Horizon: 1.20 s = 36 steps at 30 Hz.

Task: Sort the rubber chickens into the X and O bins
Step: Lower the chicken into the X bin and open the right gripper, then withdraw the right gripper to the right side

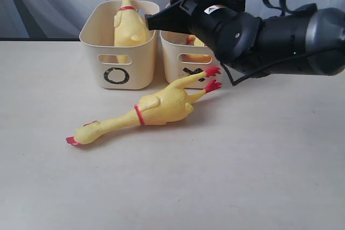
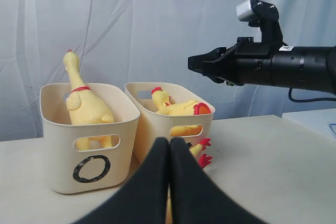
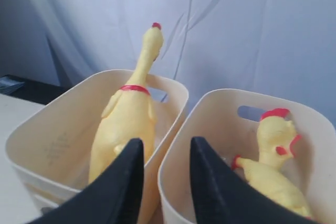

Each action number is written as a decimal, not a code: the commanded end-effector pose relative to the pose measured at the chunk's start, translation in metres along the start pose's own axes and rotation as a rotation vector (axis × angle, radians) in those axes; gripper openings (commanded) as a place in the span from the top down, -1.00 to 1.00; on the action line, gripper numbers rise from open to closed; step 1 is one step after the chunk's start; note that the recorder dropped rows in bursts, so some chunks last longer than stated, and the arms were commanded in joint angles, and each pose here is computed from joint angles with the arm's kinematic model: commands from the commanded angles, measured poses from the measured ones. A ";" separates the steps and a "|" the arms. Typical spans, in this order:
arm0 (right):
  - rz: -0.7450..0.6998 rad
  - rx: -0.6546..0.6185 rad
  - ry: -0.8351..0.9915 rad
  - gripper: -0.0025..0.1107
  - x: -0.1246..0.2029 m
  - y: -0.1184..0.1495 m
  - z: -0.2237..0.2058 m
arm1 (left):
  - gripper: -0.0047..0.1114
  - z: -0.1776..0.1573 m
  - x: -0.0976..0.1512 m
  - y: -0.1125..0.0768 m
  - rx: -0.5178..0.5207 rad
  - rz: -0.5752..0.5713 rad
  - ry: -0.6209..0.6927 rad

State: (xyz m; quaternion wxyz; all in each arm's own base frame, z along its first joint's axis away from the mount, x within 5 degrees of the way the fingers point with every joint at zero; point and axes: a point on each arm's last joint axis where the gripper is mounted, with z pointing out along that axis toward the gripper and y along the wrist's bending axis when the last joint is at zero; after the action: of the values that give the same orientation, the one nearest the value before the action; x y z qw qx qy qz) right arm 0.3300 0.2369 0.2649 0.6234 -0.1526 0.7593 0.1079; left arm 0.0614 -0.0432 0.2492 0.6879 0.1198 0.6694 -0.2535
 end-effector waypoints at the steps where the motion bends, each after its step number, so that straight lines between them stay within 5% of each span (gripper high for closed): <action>1: -0.051 -0.114 0.059 0.42 -0.011 0.005 -0.013 | 0.92 -0.001 0.000 -0.001 0.005 0.002 -0.004; 12: -0.430 -0.452 0.339 0.42 0.009 0.024 -0.036 | 0.92 -0.001 0.000 -0.001 0.005 0.002 -0.004; 28: -0.406 -0.484 0.388 0.44 0.011 0.026 -0.040 | 0.92 -0.001 0.000 -0.001 0.005 0.002 -0.004; 33: -0.346 -0.484 0.400 0.96 0.003 0.024 -0.048 | 0.92 -0.001 0.000 -0.001 0.005 0.002 -0.004; 36: -0.327 -0.476 0.363 0.96 -0.010 0.022 -0.056 | 0.92 -0.001 0.000 -0.001 0.005 0.002 -0.004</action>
State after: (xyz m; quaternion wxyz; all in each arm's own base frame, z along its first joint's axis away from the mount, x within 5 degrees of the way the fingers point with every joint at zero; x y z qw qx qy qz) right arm 0.2752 0.2431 0.2690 0.4148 -0.4445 0.7806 0.1447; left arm 0.0614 -0.0432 0.2492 0.6879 0.1198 0.6694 -0.2535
